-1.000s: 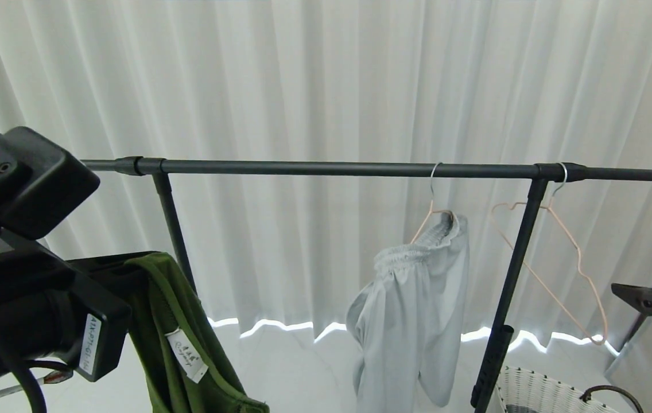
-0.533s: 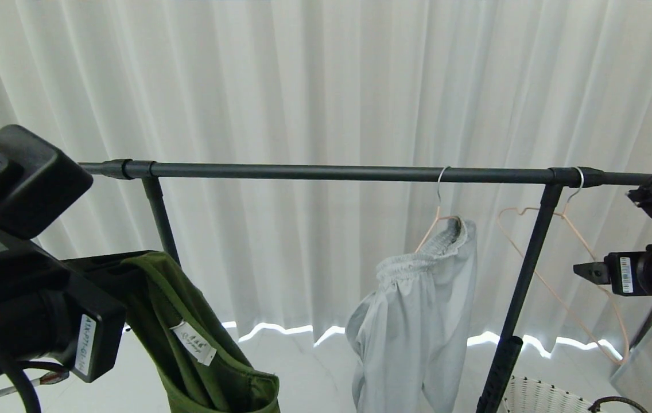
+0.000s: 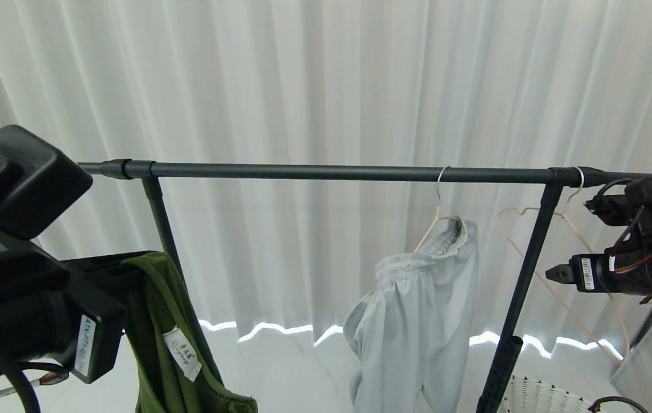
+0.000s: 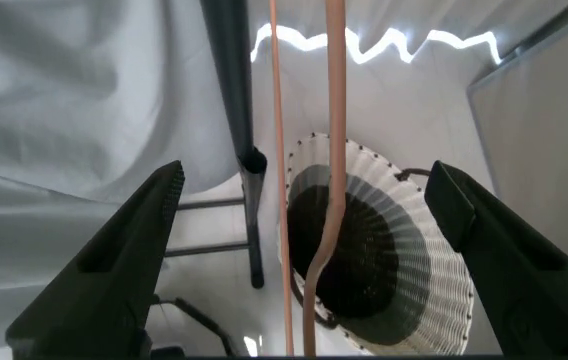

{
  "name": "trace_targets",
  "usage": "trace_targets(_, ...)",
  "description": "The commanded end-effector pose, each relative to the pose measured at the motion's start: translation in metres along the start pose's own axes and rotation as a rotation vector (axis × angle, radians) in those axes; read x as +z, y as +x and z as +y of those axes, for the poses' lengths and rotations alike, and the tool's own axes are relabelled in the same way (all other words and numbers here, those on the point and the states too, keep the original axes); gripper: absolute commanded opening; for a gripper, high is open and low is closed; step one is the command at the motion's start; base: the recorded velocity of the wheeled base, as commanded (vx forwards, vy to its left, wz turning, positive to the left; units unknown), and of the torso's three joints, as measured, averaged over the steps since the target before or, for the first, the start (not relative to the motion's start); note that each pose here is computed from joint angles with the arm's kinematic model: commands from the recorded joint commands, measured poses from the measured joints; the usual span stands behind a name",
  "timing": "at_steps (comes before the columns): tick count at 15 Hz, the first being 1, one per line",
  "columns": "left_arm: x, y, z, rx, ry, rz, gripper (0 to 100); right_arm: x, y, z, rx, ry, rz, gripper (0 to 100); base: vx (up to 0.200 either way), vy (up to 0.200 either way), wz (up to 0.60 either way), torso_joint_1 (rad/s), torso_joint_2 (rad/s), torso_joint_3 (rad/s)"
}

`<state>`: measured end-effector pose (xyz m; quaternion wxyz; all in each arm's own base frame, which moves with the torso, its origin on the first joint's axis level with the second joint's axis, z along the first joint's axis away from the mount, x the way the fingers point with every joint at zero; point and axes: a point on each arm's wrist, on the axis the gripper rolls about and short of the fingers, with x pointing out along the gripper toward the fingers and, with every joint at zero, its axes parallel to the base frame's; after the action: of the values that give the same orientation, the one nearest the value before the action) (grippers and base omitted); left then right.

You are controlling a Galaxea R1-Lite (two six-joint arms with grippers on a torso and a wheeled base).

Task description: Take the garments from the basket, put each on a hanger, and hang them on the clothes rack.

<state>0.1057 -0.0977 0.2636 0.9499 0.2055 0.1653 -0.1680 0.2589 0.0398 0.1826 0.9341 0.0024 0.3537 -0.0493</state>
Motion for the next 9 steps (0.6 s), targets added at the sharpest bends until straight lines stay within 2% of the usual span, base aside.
trace_targets(1, 0.0001, -0.0006, 0.0002, -0.001, 0.0, -0.002, 0, -0.0013, 0.0063, 0.0014, -0.003, -0.005, 0.02, 100, 0.0, 0.0, 0.0, 0.0, 0.0, 0.0)
trace_targets(2, 0.0, -0.0005, 0.0004, 0.001, -0.001, -0.002, 0, -0.0019, 0.0076, 0.0016, -0.004, -0.007, 0.025, 100, 0.0, 0.0, 0.0, 0.0, 0.0, 0.0)
trace_targets(3, 0.0, -0.0005, 0.0004, 0.001, -0.001, -0.002, 0, -0.0017, 0.0076, 0.0016, -0.003, -0.006, 0.024, 0, 0.0, 0.0, 0.0, 0.0, 0.0, 0.0)
trace_targets(9, 0.0001, -0.0006, 0.0002, -0.001, 0.0, -0.002, 0, -0.0019, 0.0064, 0.0013, -0.005, -0.005, 0.022, 0, 0.0, 0.0, 0.0, 0.0, 0.0, 0.0)
